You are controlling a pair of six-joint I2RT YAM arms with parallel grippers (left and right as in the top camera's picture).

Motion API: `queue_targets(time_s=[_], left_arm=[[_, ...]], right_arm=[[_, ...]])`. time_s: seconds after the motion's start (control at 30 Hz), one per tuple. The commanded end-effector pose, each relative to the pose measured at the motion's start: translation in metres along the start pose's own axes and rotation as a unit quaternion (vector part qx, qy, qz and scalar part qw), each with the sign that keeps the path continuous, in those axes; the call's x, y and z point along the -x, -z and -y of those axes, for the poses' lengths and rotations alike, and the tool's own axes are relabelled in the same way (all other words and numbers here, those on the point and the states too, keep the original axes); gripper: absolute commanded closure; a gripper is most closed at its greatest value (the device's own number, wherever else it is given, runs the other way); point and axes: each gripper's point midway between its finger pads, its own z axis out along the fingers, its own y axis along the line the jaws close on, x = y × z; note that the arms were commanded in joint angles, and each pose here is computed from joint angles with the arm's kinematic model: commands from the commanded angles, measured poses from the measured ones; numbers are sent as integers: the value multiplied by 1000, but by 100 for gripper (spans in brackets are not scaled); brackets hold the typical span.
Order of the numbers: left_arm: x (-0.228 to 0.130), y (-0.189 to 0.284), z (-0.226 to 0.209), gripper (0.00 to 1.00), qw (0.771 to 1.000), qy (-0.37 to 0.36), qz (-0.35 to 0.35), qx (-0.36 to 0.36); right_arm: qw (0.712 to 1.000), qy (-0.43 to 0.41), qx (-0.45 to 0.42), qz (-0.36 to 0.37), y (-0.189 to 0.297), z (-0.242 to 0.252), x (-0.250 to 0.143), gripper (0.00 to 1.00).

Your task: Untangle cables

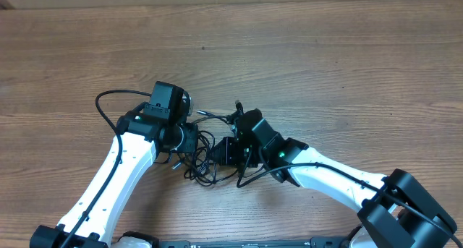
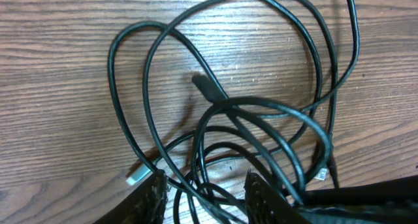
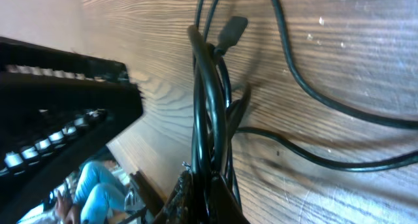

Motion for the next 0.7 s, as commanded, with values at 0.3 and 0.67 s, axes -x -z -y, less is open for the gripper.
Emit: queue_targets(time_s=[0.3,0.67], left_arm=[[-8,3,18,57,982,-180,-17,-51],[20,4,25,52,973,-222,43,-52]], right_arm=[[985,90,141,-32,36,-26,27,96],[958,164,221,-80,52,-45,9,96]])
